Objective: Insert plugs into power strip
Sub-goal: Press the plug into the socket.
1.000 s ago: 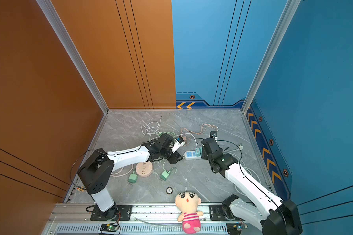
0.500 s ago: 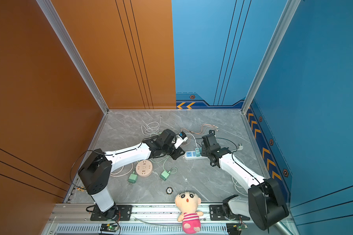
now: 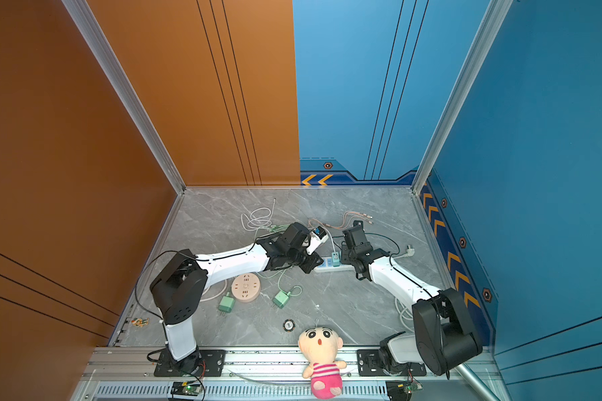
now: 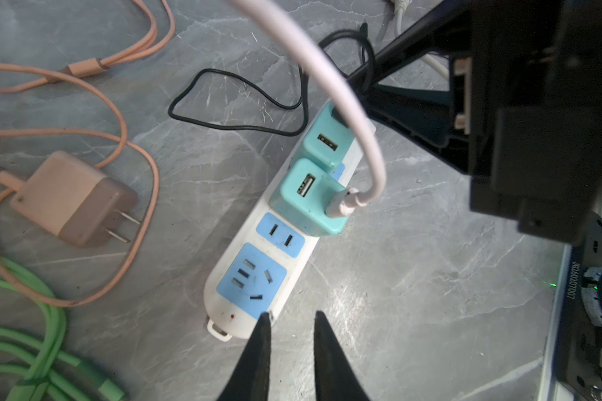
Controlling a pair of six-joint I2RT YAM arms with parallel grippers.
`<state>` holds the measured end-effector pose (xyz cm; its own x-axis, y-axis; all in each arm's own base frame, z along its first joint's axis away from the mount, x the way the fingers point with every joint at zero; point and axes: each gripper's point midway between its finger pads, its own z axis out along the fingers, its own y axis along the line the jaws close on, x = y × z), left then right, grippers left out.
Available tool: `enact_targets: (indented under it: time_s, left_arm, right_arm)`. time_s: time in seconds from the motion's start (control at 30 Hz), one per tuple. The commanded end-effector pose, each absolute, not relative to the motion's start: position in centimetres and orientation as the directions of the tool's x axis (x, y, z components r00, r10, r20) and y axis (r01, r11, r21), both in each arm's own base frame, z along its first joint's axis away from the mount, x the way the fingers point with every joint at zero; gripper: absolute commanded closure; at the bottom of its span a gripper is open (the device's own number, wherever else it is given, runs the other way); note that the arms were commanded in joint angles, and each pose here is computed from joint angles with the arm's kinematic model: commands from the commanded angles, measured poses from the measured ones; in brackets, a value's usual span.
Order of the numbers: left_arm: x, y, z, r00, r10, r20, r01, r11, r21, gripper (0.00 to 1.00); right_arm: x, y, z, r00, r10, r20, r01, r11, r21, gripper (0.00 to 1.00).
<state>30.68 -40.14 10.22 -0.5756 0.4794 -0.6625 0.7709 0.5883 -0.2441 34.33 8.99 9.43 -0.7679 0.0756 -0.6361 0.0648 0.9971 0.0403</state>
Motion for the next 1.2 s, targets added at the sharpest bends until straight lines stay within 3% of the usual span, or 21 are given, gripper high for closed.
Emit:
enact_targets:
  time_s: [0.0, 0.27, 0.7, 1.17]
  left_arm:
    - [31.5, -40.9, 10.5, -0.582, 0.458, -0.671, 0.756, 0.609, -0.240, 0.77]
    - [33.7, -41.9, 10.6, -0.599, 0.400, -0.694, 0.704, 0.676, -0.218, 0.86]
    - [33.5, -44.8, 10.2, -0.609, 0.365, -0.704, 0.718, 0.631, -0.294, 0.87]
    - [33.7, -44.9, 10.7, -0.594, 0.337, -0.731, 0.709, 0.649, -0.276, 0.89]
  right_arm:
    - [35.0, 9.7, 10.1, -0.754, 0.081, -0.652, 0.047, 0.996, 0.069, 0.89]
    - [34.5, 8.6, 11.0, -0.740, 0.095, -0.666, 0.077, 0.995, 0.057, 0.88]
    - [33.5, 6.1, 13.2, -0.697, 0.157, -0.699, 0.134, 0.987, 0.087, 0.87]
    - [33.4, 6.3, 12.8, -0.707, 0.165, -0.687, 0.132, 0.986, 0.101, 0.86]
